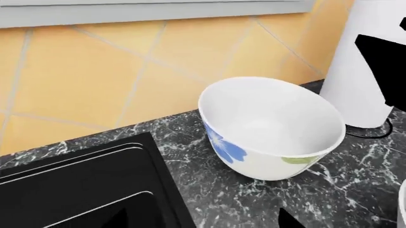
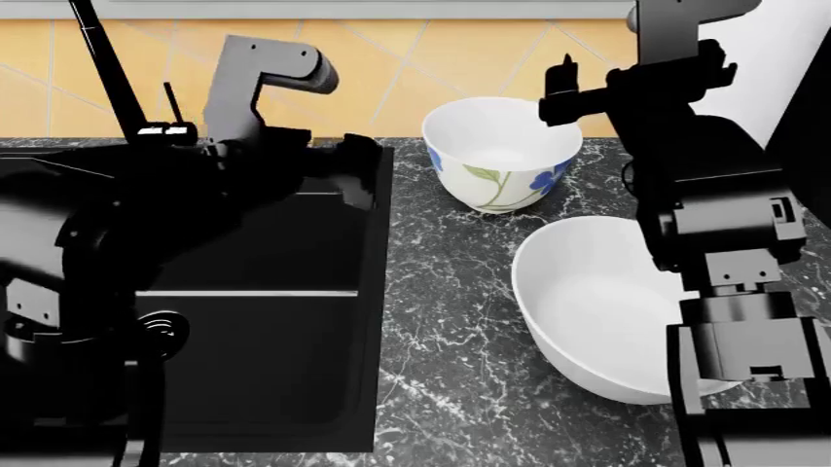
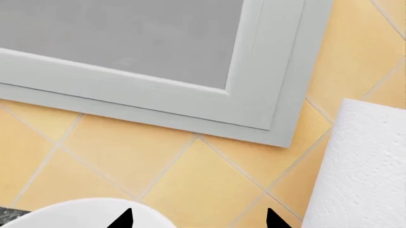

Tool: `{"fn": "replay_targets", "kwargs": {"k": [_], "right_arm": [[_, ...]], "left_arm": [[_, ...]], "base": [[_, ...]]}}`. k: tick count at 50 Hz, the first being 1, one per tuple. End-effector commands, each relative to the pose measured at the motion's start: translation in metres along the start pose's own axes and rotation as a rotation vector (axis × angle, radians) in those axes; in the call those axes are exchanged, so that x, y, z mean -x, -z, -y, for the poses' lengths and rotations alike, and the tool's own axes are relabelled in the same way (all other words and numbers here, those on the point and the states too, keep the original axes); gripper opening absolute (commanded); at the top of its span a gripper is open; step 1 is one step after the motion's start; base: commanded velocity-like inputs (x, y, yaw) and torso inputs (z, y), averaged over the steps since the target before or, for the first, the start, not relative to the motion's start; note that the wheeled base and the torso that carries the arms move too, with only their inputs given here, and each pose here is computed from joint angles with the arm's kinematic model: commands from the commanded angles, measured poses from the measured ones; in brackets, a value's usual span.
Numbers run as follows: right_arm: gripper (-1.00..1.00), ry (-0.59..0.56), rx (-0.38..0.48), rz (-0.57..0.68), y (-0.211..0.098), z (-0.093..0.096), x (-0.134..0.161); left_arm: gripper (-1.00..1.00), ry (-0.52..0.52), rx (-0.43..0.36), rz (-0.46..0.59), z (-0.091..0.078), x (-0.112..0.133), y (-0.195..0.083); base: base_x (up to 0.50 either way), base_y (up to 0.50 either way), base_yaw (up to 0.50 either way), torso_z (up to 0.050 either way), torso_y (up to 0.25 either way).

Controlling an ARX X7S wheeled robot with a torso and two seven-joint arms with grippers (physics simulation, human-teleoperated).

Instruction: Stack the bowls in the sink.

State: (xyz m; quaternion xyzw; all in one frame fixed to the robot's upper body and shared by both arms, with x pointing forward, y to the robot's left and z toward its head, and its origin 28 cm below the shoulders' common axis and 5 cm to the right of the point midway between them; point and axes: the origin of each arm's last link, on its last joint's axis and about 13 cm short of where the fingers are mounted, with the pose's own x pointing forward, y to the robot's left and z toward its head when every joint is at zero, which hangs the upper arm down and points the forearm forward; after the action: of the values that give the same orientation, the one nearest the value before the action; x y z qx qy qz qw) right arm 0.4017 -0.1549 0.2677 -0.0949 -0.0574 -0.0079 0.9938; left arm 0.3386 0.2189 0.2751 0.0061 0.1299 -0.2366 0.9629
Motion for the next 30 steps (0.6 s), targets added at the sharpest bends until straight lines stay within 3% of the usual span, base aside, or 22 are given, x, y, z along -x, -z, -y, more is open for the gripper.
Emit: {"fn": "replay_targets", "kwargs": {"k": [1, 17, 30], "right_arm": [[1.00, 0.000, -0.008, 0.005, -0.002, 0.001, 0.001], [1.00, 0.003, -0.009, 0.010, -0.004, 0.003, 0.003], [1.00, 0.010, -0.007, 0.015, -0.007, 0.005, 0.004]], "left_arm": [[1.00, 0.177, -0.047, -0.091, 0.031, 0.013, -0.003], [1.00, 0.338, -0.017, -0.102, 0.058, 0.020, -0.006], [1.00, 0.425, 0.001, -0.121, 0.076, 0.010, 0.003]], "base": [[0.00, 0.00, 0.00, 0.000, 0.000], [0.00, 0.00, 0.00, 0.000, 0.000], [0.00, 0.00, 0.00, 0.000, 0.000]]}}
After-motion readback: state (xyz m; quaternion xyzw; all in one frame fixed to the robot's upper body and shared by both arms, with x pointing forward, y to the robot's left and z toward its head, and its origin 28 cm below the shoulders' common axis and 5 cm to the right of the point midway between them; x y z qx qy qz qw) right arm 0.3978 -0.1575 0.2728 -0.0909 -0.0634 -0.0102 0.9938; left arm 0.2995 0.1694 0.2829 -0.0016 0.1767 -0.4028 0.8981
